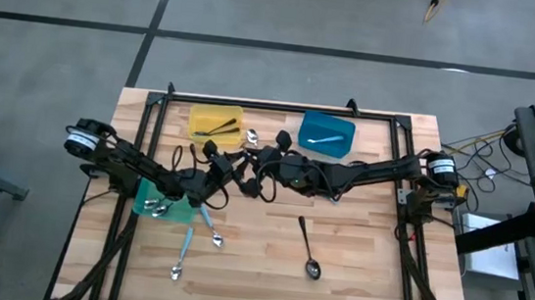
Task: Sort silverware by color (type)
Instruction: Put the blue spoon into the blue bin
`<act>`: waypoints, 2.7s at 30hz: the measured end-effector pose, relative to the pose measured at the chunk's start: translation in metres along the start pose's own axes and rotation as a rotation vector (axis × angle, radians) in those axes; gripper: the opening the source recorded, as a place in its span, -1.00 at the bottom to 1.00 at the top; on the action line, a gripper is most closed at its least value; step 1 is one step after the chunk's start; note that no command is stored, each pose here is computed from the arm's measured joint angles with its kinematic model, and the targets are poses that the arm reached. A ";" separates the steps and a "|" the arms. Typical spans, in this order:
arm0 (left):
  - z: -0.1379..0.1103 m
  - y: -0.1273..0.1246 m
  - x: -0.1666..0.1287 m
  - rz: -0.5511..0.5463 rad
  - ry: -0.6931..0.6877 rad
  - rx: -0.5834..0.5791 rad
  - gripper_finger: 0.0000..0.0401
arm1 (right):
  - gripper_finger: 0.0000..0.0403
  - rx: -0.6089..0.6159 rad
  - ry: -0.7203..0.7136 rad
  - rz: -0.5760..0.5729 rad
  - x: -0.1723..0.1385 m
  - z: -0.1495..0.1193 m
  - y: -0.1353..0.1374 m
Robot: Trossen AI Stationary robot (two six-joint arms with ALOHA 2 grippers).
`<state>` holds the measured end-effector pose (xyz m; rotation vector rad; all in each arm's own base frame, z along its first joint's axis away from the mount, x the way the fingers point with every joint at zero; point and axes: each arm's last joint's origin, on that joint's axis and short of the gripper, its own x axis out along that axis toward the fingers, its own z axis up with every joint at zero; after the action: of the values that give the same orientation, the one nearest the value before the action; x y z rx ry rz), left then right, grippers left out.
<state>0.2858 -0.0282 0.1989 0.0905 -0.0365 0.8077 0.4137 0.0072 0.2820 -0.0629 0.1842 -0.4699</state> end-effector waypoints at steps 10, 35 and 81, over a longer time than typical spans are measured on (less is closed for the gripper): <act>0.000 -0.002 -0.002 -0.015 -0.002 0.004 -0.44 | -0.89 -0.008 0.003 0.003 0.000 0.000 0.000; 0.060 0.033 -0.025 -0.255 -0.031 0.130 -0.18 | -0.89 -0.191 0.537 0.083 -0.029 0.055 -0.065; 0.123 0.157 -0.054 0.011 -0.176 0.389 -0.18 | -0.89 -0.219 1.394 0.258 0.030 -0.044 -0.269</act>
<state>0.1352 0.0292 0.3280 0.5294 -0.0459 0.8076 0.3115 -0.2469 0.2616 0.0859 1.5933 -0.1597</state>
